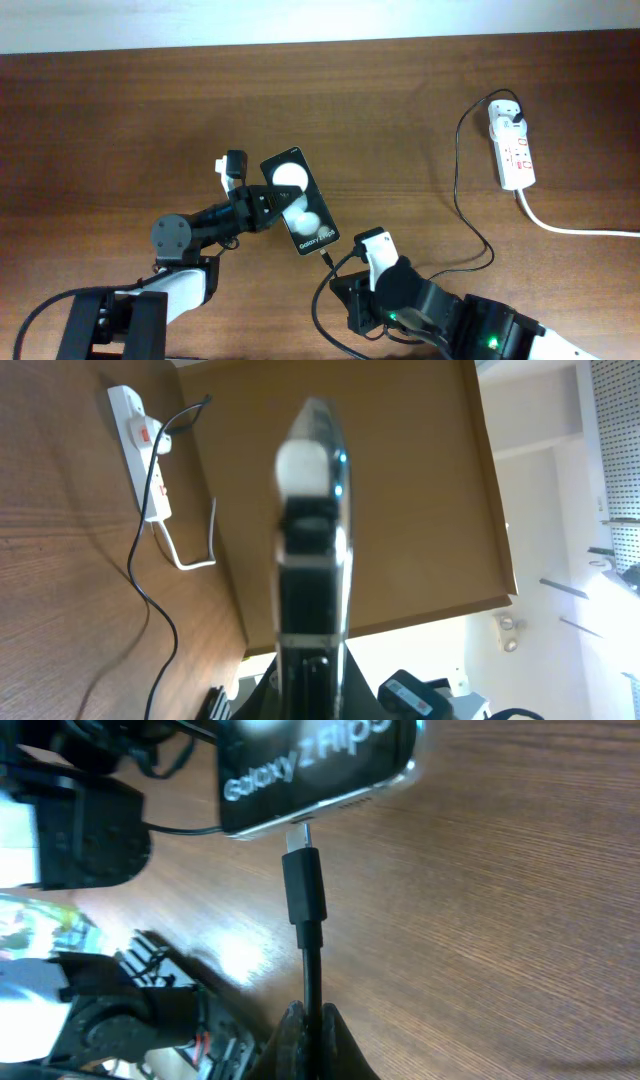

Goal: Plug charger to phone and switch on socket
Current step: 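Align the cable connector under the phone's bottom port, then push the connector up into the phone port with the right gripper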

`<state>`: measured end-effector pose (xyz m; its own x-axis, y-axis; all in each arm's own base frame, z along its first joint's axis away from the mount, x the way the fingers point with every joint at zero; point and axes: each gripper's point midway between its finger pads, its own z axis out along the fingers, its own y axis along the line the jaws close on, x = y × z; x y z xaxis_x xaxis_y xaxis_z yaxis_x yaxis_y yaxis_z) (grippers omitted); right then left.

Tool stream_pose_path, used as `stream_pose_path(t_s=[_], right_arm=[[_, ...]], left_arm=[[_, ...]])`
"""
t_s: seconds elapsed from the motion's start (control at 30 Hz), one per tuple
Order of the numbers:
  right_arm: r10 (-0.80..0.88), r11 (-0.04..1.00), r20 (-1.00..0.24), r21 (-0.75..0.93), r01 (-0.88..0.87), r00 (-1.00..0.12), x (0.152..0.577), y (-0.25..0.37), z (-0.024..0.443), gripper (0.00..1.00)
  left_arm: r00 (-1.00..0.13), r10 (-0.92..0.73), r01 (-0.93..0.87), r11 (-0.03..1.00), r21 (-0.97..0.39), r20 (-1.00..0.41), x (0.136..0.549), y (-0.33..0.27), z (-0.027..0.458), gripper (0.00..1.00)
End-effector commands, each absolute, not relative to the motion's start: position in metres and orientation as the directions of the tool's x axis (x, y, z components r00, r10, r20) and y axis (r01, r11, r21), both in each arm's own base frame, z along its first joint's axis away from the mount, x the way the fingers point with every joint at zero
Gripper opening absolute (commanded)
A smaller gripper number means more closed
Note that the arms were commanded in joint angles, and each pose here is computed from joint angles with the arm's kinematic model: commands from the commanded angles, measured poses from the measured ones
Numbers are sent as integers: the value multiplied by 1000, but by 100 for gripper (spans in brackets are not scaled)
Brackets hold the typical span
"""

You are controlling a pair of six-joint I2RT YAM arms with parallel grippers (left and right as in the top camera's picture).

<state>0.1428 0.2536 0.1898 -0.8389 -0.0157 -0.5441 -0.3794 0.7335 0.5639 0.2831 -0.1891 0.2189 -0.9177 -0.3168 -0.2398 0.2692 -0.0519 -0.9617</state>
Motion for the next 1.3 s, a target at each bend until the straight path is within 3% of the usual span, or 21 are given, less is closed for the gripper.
stream_pose_path(t_s=[0.0,0.23,0.53,1.27], right_arm=[[5,695,-557,599,-398,-830,139,256,210,4],[-17,706,-534,592,-388,-845,138,259,200,4],[-10,718,-541,581,-382,-841,141,259,198,4],[13,724,-560,577,-378,-829,147,259,201,4]], left_arm=[[-896,-342,317,-49,-947,-283,288,-187,227,0],[-914,-354,239,-81,-968,-196,291,-186,228,0],[-914,-312,291,-57,-955,-260,284,-189,226,0],[-920,-290,291,-56,-955,-263,280,-190,225,0]])
